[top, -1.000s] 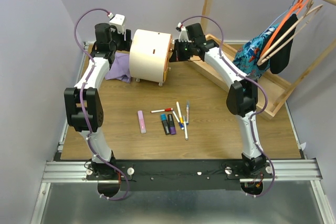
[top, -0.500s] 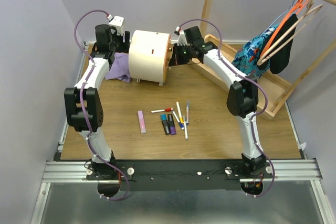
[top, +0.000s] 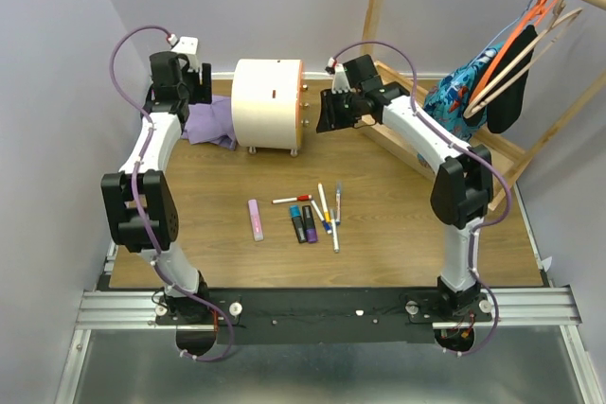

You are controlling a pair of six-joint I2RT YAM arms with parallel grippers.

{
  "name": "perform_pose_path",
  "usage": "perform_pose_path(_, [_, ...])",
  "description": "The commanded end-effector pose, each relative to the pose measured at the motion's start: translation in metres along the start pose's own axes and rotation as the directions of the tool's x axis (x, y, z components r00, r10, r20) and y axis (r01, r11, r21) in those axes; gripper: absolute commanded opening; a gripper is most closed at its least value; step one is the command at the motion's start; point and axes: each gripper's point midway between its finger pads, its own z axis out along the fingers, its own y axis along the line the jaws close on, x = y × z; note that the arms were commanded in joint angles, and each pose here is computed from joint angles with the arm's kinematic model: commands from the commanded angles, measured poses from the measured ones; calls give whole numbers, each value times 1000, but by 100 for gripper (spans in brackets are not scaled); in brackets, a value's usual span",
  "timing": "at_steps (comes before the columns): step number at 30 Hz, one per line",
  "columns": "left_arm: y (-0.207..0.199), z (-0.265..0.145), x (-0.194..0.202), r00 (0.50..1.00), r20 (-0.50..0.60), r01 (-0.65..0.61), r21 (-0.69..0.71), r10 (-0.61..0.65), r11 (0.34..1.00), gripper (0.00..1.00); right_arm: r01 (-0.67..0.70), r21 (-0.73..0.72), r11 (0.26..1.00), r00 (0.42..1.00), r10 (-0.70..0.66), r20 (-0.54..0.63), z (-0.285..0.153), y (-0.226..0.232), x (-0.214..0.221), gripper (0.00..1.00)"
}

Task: Sort the stationery into containers
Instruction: Close the drawer in the storage box, then open the drawer in the storage box.

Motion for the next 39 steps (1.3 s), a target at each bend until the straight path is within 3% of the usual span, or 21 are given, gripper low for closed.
perform_pose_path(1, [13,-36,-42,993,119,28,-39,-23,999,83,29,-92,995,997,-22,77,-25,25,-22,45])
perform_pose_path(4, [-9,-52,-62,983,174,49,82,-63,995,82,8,-193,981,996,10,93,-35,35,-32,45])
perform_pose_path(6, [-25,-64,-76,975,193,74,170,-107,983,83,-71,-264,962,990,101,101,-43,29,-44,45])
perform_pose_path(7, [-37,-73,-86,970,208,77,234,-128,969,82,-98,-353,931,989,129,66,-45,37,-42,46])
perform_pose_path(10, [-79,-96,-97,969,209,20,461,-131,887,82,-112,-436,893,985,157,67,-51,31,-56,47])
perform_pose_path(14, [-100,-116,-100,974,177,20,564,-144,825,84,-214,-535,818,969,246,-11,-35,21,-64,48])
perform_pose_path(23, [-124,-117,-76,970,161,40,632,-182,774,79,-212,-568,795,963,269,17,-22,23,-80,52])
perform_pose_path(31, [-118,-92,-73,969,146,71,605,-198,793,77,-158,-604,781,963,257,81,-25,28,-102,54])
perform_pose_path(39, [-117,-88,-64,977,115,78,594,-181,800,77,-194,-578,793,949,302,96,0,14,-113,53])
